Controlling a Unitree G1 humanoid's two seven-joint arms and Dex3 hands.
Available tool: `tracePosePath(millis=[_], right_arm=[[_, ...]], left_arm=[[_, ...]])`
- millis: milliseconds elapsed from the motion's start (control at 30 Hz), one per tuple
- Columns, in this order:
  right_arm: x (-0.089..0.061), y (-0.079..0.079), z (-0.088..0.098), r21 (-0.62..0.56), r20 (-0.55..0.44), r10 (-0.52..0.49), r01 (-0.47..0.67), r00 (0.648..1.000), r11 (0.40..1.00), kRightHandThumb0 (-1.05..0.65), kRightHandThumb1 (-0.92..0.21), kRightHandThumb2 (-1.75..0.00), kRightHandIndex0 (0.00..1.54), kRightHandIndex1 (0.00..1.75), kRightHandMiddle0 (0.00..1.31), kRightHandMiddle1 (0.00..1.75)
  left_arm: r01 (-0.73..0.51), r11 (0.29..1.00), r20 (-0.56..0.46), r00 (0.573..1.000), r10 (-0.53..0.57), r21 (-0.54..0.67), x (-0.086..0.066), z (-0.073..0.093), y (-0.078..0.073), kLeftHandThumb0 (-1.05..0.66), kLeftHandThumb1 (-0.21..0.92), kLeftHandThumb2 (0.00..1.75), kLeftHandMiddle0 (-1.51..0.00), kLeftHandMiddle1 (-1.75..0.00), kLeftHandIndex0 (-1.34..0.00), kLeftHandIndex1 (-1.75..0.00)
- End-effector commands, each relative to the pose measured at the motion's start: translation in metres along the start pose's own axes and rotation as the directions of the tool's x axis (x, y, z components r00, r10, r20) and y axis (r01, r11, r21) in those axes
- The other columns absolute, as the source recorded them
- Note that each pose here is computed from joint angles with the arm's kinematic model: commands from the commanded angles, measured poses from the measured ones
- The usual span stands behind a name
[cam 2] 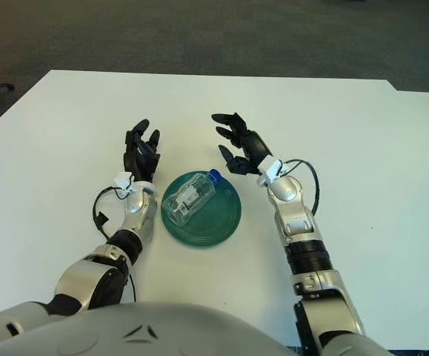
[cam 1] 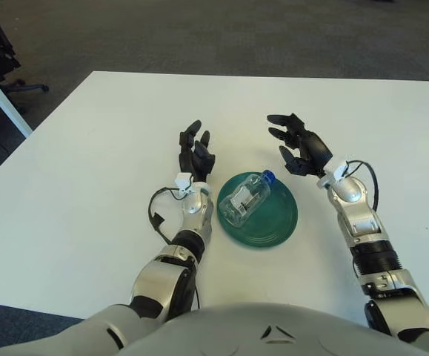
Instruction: Put the bottle into the plate.
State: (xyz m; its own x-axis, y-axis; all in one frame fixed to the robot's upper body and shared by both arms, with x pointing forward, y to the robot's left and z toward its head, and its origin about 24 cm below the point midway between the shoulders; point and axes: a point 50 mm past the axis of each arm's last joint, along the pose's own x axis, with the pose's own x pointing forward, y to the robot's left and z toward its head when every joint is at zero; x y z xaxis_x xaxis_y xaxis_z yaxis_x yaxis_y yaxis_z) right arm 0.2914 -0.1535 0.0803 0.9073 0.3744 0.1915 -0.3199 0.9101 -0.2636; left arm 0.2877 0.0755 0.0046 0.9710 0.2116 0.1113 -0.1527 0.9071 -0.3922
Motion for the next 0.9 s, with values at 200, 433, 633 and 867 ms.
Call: tracePosePath(millis=[200, 433, 633, 867], right_arm=[[0.003, 0.001, -0.013, 0.342, -0.068, -0.178, 0.190, 0.982, 0.920, -0.72, -0.92, -0.71, 0.61, 0.10, 0.21, 0.93], [0.004, 0.006, -0.021, 0.379, -0.099, -0.184, 0.208, 0.978, 0.902, -0.71, -0.92, -0.73, 0.64, 0.11, 0.21, 0.91], [0.000, 0.014, -0.028, 0.397, -0.120, -0.194, 0.226, 0.974, 0.890, -0.71, -0.92, -0.75, 0.64, 0.10, 0.22, 0.90], [-0.010, 0.020, -0.032, 0.410, -0.148, -0.246, 0.286, 0.958, 0.866, -0.68, -0.92, -0.75, 0.66, 0.10, 0.23, 0.89]], left_arm=[[-0.175, 0.982, -0.249, 0.950, 0.187, 0.071, -0.077, -0.045, 0.050, -0.67, 0.92, 0.72, -0.65, -0.21, -0.33, -1.01], [-0.169, 0.983, -0.226, 0.957, 0.181, 0.072, -0.077, -0.041, 0.065, -0.66, 0.92, 0.74, -0.64, -0.20, -0.32, -1.00], [-0.173, 0.982, -0.226, 0.956, 0.187, 0.080, -0.079, -0.038, 0.079, -0.66, 0.92, 0.76, -0.63, -0.19, -0.30, -0.98], [-0.148, 0.985, -0.199, 0.966, 0.163, 0.087, -0.086, -0.026, 0.092, -0.68, 0.92, 0.76, -0.63, -0.19, -0.29, -0.96]])
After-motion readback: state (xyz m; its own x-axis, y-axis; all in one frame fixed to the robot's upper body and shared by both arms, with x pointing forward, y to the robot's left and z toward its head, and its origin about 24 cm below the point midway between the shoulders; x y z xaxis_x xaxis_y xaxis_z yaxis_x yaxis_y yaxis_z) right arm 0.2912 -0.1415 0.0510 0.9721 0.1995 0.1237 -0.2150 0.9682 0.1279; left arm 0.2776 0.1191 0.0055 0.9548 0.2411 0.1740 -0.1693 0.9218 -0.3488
